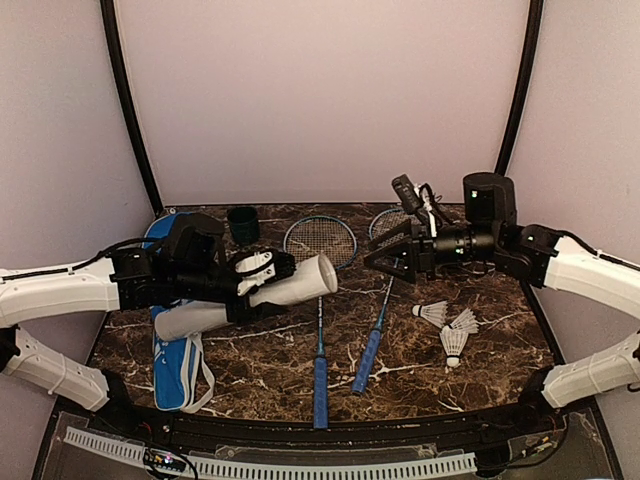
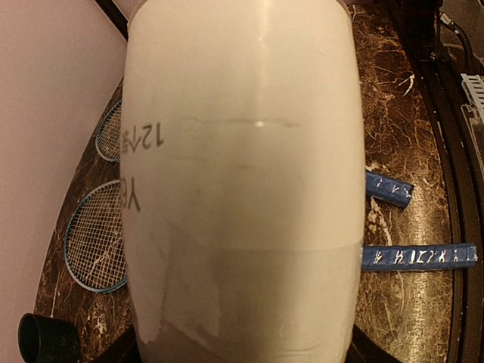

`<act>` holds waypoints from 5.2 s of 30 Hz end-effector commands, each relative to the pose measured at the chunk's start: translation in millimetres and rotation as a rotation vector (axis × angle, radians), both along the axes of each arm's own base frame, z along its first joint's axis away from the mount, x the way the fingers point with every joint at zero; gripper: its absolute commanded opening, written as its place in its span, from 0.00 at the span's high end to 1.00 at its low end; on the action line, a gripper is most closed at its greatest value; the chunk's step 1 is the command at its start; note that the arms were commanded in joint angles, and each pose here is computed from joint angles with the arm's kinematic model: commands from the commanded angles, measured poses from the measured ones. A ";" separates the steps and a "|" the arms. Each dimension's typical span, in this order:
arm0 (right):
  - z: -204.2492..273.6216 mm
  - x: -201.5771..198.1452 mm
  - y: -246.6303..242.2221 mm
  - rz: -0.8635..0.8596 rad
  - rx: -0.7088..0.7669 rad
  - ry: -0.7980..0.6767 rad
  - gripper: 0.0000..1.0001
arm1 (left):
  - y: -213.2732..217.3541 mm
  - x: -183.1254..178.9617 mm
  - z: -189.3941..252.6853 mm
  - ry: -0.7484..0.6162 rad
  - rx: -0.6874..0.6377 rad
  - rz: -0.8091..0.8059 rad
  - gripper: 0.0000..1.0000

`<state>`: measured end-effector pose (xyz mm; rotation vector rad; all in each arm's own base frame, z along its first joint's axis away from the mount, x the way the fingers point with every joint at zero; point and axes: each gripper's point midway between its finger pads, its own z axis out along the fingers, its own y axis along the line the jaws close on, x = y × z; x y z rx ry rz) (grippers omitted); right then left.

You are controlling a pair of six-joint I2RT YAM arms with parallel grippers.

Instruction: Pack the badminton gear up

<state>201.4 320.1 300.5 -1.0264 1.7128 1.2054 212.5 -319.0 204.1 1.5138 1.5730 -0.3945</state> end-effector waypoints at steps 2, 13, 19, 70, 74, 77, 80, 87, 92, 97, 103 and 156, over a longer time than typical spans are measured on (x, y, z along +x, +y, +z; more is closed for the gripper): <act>-2.0 -25.4 31.8 0.109 -0.030 0.012 0.45 | -8.4 -2.2 9.8 -0.108 -0.019 -0.042 0.59; -8.6 -47.4 68.0 0.193 -0.057 0.020 0.57 | -11.6 -3.2 6.9 -0.118 -0.009 -0.046 0.60; -13.1 -46.6 77.4 0.196 -0.062 0.029 0.65 | -11.3 -4.0 11.3 -0.136 -0.024 -0.046 0.60; -78.5 62.5 -9.2 -0.310 -0.349 0.100 1.00 | 11.2 6.2 -6.4 -0.114 0.003 0.111 0.67; -114.4 91.3 9.7 -0.320 -0.448 0.133 1.00 | 11.5 4.9 -6.4 -0.104 -0.010 0.114 0.67; -148.8 108.8 20.8 -0.324 -0.525 0.166 1.00 | 13.9 3.8 -6.9 -0.109 -0.015 0.116 0.67; -177.8 120.5 31.3 -0.315 -0.575 0.200 1.00 | 15.5 2.4 -8.1 -0.110 -0.017 0.115 0.67; -223.0 136.1 46.1 -0.296 -0.651 0.249 1.00 | 16.5 1.7 -13.5 -0.108 -0.008 0.113 0.67; -238.9 139.9 47.0 -0.295 -0.689 0.261 1.00 | 16.7 1.5 -15.1 -0.103 -0.005 0.114 0.67; -243.4 139.1 49.2 -0.278 -0.698 0.274 0.89 | 17.3 1.6 -14.9 -0.109 -0.005 0.114 0.67; -201.1 136.0 43.4 -0.286 -0.611 0.252 0.61 | 16.6 1.3 -17.3 -0.104 -0.004 0.112 0.67; -222.7 78.9 -146.7 -0.815 -0.265 0.691 0.45 | -5.1 5.5 -27.3 -0.071 -0.013 0.071 0.67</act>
